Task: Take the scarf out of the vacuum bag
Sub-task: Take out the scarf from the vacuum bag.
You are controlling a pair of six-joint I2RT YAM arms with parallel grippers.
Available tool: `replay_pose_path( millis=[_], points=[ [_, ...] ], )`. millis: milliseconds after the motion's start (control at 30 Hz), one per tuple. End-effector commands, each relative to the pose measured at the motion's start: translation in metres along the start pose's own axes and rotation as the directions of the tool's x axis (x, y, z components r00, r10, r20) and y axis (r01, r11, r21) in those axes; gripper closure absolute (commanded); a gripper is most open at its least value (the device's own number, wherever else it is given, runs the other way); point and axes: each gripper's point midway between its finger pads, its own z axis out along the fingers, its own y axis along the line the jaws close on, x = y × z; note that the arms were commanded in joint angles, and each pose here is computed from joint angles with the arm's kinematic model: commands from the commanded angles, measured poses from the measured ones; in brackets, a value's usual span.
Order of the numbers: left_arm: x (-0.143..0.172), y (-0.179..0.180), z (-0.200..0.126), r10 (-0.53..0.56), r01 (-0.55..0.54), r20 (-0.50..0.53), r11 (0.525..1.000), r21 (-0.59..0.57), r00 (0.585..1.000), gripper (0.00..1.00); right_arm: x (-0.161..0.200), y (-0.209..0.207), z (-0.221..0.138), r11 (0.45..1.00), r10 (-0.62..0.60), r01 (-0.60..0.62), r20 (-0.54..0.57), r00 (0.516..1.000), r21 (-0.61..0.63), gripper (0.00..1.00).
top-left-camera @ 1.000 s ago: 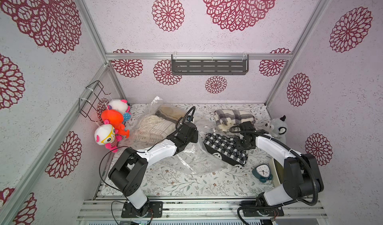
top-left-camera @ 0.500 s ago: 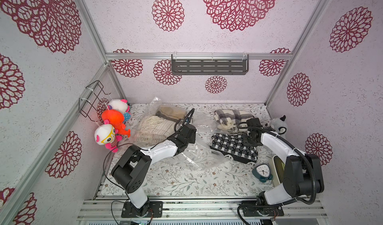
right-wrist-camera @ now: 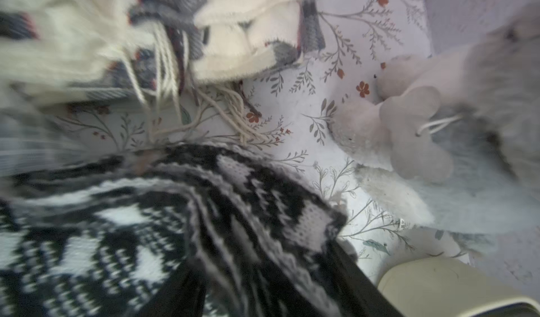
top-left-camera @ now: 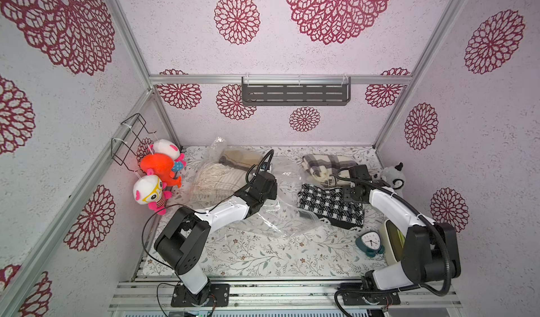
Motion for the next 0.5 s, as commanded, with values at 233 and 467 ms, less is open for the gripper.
replay_pose_path(
  millis=[233,467],
  points=[
    [-0.018,-0.017,0.000,0.001,-0.002,0.013,0.999,0.044,1.000,1.00,0.022,0.013,-0.052,0.993,0.120,-0.121,0.194,0.974,-0.007,0.18],
    [-0.016,-0.019,-0.006,0.000,-0.001,0.018,1.000,0.027,1.000,1.00,0.067,0.050,0.014,0.960,0.176,-0.175,-0.018,0.984,-0.218,0.27]
  ],
)
